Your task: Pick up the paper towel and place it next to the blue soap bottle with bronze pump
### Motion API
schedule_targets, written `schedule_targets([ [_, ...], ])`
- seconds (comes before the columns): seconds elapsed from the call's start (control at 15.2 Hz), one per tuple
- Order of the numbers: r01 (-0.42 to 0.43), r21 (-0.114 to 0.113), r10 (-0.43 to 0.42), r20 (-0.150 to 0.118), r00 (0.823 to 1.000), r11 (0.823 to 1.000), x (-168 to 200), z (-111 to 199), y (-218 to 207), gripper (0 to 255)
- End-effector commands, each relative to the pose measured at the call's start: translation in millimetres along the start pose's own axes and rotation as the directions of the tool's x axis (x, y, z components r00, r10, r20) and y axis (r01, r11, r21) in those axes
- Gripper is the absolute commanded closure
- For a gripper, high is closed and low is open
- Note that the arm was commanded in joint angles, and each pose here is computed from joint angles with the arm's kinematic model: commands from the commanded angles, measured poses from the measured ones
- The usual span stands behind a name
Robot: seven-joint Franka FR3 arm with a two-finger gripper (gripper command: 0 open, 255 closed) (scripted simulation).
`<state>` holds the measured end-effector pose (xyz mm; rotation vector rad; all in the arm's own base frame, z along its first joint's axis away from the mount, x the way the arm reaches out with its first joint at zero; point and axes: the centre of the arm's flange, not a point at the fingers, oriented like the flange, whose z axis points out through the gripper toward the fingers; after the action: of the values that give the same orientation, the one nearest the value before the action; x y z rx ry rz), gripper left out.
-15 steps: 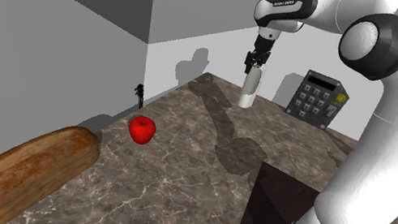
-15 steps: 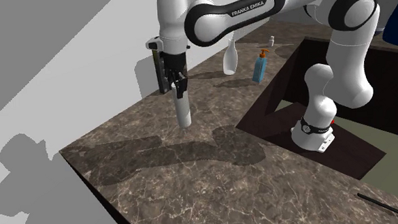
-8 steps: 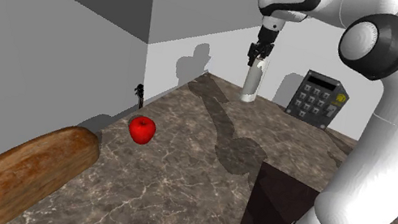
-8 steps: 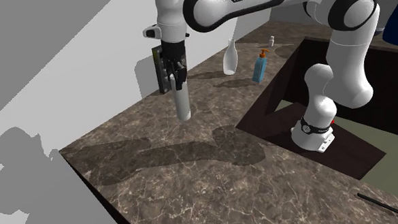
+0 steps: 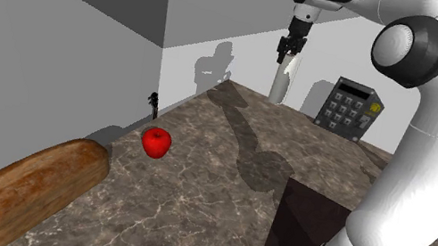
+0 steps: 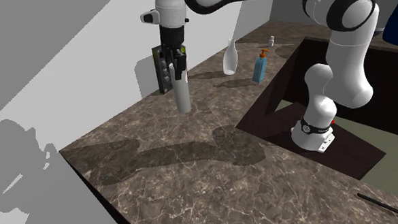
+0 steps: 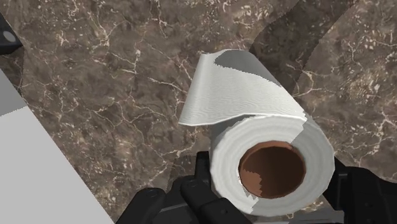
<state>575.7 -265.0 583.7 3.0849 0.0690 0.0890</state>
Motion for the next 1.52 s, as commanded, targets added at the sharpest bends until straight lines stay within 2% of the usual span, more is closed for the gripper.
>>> schedule_targets([
  [0.0,0.0,0.0,0.0,0.0,1.0,1.0,1.5,-10.9,0.3,255],
  [1.39,0.0,0.0,0.0,0.0,1.0,1.0,7.6,-119.9,6.4,255],
  [1.45,0.0,0.0,0.0,0.0,1.0,1.0,-4.4,-120.4,11.9,255],
])
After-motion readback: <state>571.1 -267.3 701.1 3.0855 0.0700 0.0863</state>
